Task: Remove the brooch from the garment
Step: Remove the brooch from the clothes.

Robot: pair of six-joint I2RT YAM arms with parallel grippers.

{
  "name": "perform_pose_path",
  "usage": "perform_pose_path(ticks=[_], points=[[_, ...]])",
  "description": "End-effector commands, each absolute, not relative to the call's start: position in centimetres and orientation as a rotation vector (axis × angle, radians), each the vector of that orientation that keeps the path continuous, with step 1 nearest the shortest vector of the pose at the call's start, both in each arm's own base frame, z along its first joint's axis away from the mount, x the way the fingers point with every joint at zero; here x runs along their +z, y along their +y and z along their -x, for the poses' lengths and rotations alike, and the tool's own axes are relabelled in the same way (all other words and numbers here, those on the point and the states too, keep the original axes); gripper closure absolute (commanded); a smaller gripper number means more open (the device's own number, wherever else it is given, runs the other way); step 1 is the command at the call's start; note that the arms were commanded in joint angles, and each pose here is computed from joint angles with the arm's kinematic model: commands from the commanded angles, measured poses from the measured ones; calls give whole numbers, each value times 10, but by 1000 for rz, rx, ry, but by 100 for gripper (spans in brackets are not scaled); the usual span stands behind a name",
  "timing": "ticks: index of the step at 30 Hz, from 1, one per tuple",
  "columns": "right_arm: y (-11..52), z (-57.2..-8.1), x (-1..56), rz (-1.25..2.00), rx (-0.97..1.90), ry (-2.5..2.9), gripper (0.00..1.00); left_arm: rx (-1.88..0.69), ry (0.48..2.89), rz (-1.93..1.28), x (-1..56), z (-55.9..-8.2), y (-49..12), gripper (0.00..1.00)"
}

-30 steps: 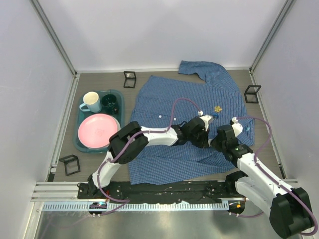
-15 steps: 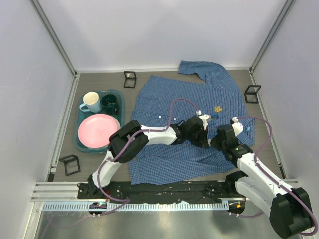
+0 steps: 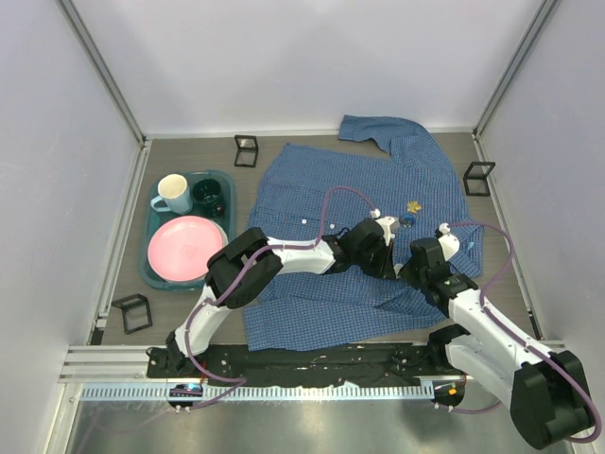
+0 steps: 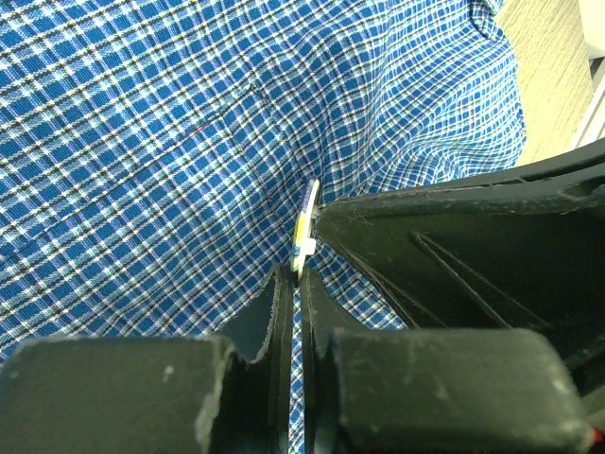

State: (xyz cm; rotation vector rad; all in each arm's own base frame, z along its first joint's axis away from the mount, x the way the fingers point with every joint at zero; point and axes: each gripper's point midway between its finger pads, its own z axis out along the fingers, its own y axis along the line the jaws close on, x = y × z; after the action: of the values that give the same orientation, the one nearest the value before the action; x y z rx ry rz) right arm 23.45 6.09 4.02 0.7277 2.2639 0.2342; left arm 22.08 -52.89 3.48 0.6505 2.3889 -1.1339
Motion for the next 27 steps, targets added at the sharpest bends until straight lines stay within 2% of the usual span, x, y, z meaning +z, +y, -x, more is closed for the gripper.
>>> perform_pose_path(ticks=[1,18,27], points=[[62,-238,40,-742,247,2241,88,-1143,2379,-644,32,-226,-531,100],[76,-230,22,-729,316,2320,88,-1156,2369,-676,31,-225,-535,100],[80,-220,6,-723,316,2400,92,-1132,2381,-728,33,-229,-541,100]])
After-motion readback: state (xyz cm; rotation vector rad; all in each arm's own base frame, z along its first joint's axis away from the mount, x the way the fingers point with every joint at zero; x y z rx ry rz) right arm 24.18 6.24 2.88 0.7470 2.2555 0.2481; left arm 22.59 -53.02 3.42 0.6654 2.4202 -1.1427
